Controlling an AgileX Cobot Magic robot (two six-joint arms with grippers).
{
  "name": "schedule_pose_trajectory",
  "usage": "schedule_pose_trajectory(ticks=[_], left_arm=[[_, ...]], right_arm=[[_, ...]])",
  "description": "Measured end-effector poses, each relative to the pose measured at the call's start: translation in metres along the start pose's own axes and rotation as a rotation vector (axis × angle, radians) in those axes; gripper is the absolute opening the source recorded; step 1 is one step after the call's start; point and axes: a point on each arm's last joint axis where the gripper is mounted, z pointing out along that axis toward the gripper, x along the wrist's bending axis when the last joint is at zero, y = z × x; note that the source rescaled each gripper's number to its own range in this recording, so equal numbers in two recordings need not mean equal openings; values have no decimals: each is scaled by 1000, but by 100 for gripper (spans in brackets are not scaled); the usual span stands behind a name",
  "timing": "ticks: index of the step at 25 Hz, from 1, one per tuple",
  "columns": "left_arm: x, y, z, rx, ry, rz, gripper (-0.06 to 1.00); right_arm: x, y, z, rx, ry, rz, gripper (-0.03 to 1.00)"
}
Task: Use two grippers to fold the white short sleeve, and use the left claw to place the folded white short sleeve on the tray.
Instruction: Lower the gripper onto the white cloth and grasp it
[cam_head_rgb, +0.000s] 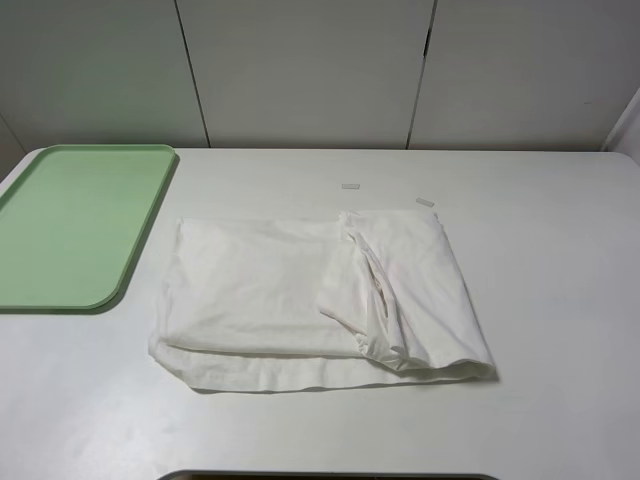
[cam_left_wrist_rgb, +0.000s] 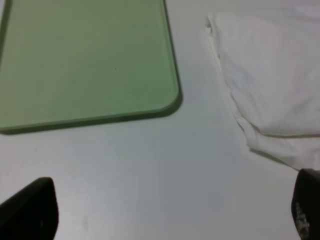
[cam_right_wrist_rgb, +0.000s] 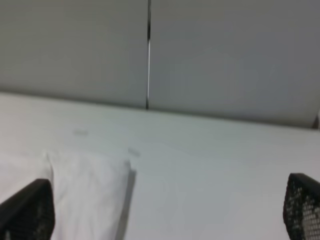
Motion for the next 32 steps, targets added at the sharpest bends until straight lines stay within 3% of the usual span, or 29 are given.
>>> schedule_pose_trajectory(ticks=[4,32], left_arm=[[0,0,0,0,0,0,92],[0,0,0,0,0,0,92]], right_arm=[[1,-8,3,60,9,-6,100],[1,-8,3,63,10,-9,100]])
